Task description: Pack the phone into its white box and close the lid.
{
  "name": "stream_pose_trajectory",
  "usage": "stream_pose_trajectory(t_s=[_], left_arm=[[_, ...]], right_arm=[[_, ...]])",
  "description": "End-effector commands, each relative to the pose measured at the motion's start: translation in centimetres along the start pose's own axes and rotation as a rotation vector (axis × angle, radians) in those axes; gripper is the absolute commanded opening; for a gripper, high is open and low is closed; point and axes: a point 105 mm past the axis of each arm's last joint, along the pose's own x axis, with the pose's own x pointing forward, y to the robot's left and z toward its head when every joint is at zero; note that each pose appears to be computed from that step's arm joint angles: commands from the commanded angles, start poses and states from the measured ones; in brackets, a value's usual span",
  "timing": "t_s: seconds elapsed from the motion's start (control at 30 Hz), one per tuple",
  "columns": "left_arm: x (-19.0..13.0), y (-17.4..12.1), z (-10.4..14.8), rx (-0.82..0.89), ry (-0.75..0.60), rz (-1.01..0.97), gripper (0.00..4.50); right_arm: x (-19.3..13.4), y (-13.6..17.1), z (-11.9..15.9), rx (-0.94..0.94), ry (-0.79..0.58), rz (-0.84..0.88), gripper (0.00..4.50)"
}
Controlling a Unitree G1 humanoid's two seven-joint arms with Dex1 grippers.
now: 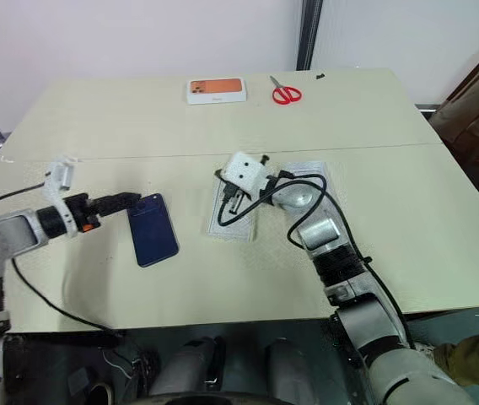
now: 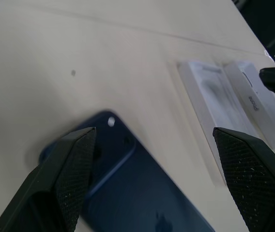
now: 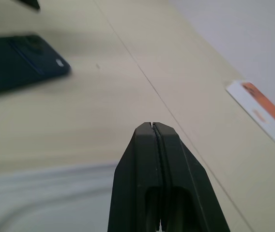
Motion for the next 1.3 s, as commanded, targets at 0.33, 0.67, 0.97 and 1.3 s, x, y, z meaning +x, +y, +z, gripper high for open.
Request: stream_pose_trajectory(t_s=[0.33, 0.67, 0.97, 1.3], left_arm=[[-1.2, 0.6, -3.4, -0.193, 0.108, 0.077, 4.09], [0.0, 0.5, -6.1, -0.262, 0.128, 0.118, 4.09], [2.5, -1.0, -7.7, -0.357, 0.165, 0.057, 4.09], [4.8, -3.1, -7.9, -0.44, 0.212, -0.066, 4.09]], right_arm=[[4.9, 5.9, 2.6, 0.007, 0.145, 0.332, 0.03], [6.6, 8.4, 0.8, 0.039, 0.273, 0.404, 0.03], [7.3, 8.3, -1.2, 0.025, 0.33, 0.34, 0.03], [6.8, 8.4, -1.5, 0.031, 0.337, 0.339, 0.03]])
